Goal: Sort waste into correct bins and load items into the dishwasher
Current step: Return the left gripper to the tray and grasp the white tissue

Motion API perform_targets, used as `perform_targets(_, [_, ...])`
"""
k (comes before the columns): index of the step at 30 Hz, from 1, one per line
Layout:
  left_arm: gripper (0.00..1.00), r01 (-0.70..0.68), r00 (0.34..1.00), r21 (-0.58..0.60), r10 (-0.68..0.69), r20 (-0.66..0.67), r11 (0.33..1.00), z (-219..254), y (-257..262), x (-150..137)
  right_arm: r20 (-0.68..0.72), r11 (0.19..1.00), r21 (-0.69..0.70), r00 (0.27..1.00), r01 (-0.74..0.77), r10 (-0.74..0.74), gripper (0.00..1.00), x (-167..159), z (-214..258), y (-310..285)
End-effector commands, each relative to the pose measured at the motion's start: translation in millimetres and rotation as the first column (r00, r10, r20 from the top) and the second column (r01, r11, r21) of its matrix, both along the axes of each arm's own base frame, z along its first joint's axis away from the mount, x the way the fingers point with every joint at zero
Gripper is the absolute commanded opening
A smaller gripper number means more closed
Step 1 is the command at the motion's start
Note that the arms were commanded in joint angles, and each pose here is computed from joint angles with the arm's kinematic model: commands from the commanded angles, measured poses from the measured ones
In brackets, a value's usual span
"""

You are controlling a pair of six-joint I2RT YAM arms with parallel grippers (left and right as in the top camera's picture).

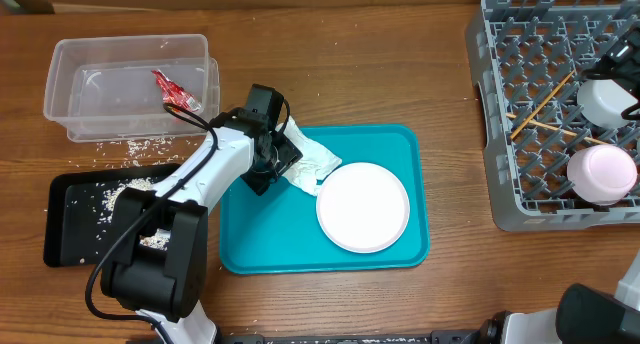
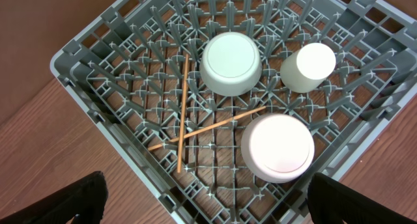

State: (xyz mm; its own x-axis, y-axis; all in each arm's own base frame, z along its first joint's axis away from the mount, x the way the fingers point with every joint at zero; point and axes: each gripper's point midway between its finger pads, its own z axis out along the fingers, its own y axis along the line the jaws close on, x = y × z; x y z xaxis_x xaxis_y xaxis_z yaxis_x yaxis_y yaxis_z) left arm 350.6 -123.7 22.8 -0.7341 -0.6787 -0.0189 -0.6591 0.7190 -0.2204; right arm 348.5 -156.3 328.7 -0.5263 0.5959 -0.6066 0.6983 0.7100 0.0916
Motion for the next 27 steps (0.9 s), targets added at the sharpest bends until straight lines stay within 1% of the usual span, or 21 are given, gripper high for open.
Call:
perform_targets(1, [0.68, -0.068, 0.997, 0.022, 0.067, 0.044, 0.997, 6.9, 6.3, 7.2, 0.012, 1.0, -0.012, 1.0, 0.005, -0.005, 1.0, -1.0, 4.6, -0.9])
perform_targets(9, [0.5, -0.088, 0.993, 0.084, 0.081, 0.083, 0.993, 7.1, 17.6, 13.9, 0.012, 1.0, -0.012, 1.0, 0.005, -0.005, 1.0, -1.0, 4.6, -0.9])
perform_targets(12, [0.49, -0.09, 0.993, 0.086, 0.082, 0.088, 0.992, 5.5, 17.8, 16.0, 0.012, 1.0, -0.012, 1.0, 0.005, -0.005, 1.0, -1.0, 4.6, -0.9])
perform_targets(16, [0.49, -0.076, 0.995, 0.051, 0.073, 0.061, 0.996, -1.4, 10.5, 13.7, 0.012, 1.0, -0.012, 1.0, 0.005, -0.005, 1.0, -1.0, 4.6, -0.9])
perform_targets(17, [0.45, -0.073, 0.996, 0.04, 0.07, 0.054, 0.997, -1.8, 8.4, 12.8, 0.012, 1.0, -0.012, 1.0, 0.005, -0.005, 1.0, -1.0, 4.6, -0.9])
perform_targets(20, [0.04, -0.058, 0.997, 0.008, 0.057, 0.047, 0.998, 0.7, 3.1, 12.0, 0.012, 1.0, -0.012, 1.0, 0.005, -0.005, 1.0, -1.0, 4.6, -0.9])
perform_targets(24, [0.04, 0.006, 0.998, -0.08, -0.001, 0.06, 0.997, 18.1, -11.3, 17.0, 0.012, 1.0, -0.012, 1.0, 0.005, -0.005, 1.0, -1.0, 4.6, -0.9])
perform_targets(27, [0.04, 0.03, 0.998, -0.086, -0.025, 0.065, 0.996, 43.8, -12.0, 16.6, 0.012, 1.0, -0.012, 1.0, 0.005, -0.005, 1.0, -1.0, 4.6, -0.9])
